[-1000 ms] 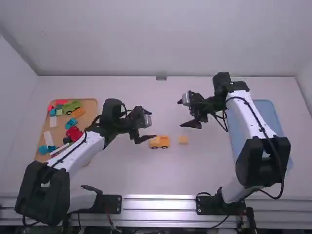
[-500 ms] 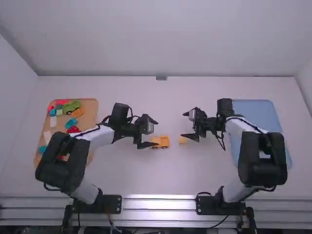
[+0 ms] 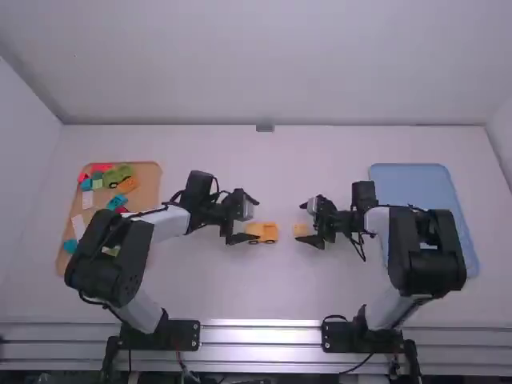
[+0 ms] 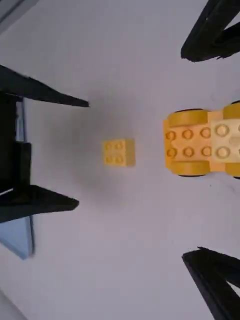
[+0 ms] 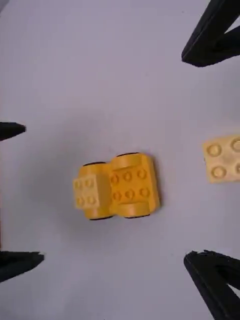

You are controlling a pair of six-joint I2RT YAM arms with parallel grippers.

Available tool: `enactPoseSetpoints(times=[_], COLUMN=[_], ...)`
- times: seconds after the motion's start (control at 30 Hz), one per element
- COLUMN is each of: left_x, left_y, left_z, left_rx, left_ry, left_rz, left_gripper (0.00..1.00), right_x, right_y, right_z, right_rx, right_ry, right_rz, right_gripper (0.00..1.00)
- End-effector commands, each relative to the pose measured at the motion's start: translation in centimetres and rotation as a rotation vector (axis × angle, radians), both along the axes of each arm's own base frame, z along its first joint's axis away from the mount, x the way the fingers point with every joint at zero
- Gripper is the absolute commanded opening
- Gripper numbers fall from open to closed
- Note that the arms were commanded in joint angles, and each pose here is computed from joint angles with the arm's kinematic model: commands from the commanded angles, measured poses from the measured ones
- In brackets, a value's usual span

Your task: Assemble lego blocks to make yellow taxi

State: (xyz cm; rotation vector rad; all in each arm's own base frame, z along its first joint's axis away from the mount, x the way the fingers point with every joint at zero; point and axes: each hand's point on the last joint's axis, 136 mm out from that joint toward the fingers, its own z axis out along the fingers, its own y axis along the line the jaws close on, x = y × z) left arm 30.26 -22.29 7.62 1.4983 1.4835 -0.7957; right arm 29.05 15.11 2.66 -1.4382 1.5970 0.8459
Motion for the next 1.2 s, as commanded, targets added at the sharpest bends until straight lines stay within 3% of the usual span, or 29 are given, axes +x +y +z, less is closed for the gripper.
enactPoseSetpoints(times=[0.0,0.23,0.43,0.53,0.7,0.87,1.1,1.13,1.17], left_x=[-0.3,-0.4,-0.6,-0.9,-0.8,-0.8,-0.6,-0.6,-0.6], left_y=[-0.2,-0.3,-0.3,-0.5,-0.5,-0.5,-0.6,-0.6,-0.6], left_z=[-0.1,-0.1,0.2,0.6,0.6,0.7,0.8,0.8,0.8], left_rx=[-0.010,-0.011,-0.027,-0.053,-0.053,-0.057,-0.064,-0.064,-0.064], left_ry=[0.007,0.007,0.012,0.014,0.009,0.034,0.050,0.051,0.051], left_rz=[-0.017,-0.022,-0.030,-0.050,-0.049,-0.037,-0.023,-0.023,-0.024], left_gripper=[0.99,0.99,0.99,0.99,0.99,0.99,0.99,0.99,0.99], right_x=[0.1,1.2,1.1,0.3,0.8,0.8,0.8,0.7,0.5], right_y=[-0.4,-1.4,-1.1,-0.9,-0.9,-0.6,-1.1,-1.0,-0.6], right_z=[-1.8,-3.9,-3.8,-4.8,-5.9,-5.9,-5.7,-5.7,-5.8], right_rx=[-0.004,0.003,0.023,-0.054,-0.109,-0.079,-0.059,-0.060,-0.061], right_ry=[-0.005,0.055,0.034,0.023,0.068,0.027,0.068,0.070,0.072], right_rz=[0.023,0.006,0.106,0.167,0.123,0.121,0.085,0.088,0.100], right_gripper=[0.99,0.99,0.99,0.99,1.00,0.68,0.59,0.55,0.44])
